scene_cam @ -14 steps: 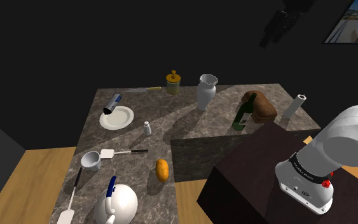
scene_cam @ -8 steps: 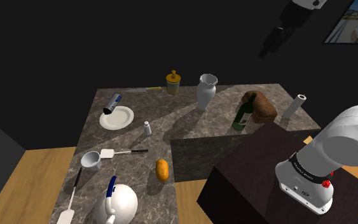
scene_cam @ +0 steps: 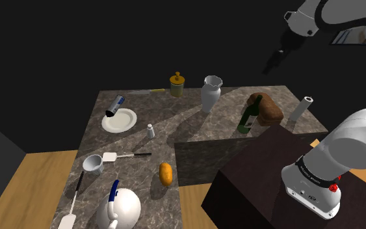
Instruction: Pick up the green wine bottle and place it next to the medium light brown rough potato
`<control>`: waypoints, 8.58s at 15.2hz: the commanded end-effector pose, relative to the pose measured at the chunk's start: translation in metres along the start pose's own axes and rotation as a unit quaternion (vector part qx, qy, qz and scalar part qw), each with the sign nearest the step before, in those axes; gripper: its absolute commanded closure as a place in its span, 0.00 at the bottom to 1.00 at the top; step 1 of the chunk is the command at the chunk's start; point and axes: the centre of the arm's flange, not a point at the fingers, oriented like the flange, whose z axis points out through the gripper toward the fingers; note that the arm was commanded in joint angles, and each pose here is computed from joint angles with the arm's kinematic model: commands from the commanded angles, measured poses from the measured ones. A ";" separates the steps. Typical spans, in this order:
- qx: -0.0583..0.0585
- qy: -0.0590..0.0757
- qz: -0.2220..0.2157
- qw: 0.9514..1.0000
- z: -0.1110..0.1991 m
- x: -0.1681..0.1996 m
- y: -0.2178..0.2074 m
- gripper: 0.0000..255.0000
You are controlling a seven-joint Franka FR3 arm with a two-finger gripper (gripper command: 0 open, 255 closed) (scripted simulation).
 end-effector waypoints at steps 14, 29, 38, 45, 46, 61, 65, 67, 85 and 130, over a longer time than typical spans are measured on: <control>-0.018 -0.001 -0.045 0.999 0.150 -0.023 0.123 0.00; -0.030 -0.002 -0.076 0.997 0.270 -0.030 0.211 0.00; -0.030 -0.002 -0.076 0.997 0.289 -0.030 0.212 0.00; -0.030 -0.002 -0.076 0.997 0.289 -0.030 0.212 1.00; -0.030 -0.002 -0.076 0.997 0.289 -0.030 0.212 1.00; -0.030 -0.002 -0.076 0.997 0.232 -0.020 0.211 1.00; -0.030 -0.002 -0.076 0.997 0.211 -0.016 0.210 1.00; -0.030 -0.002 -0.076 0.997 0.200 -0.014 0.210 1.00; -0.030 -0.002 -0.076 0.997 0.107 0.002 0.208 1.00; -0.030 -0.002 -0.076 0.997 -0.094 0.064 0.141 1.00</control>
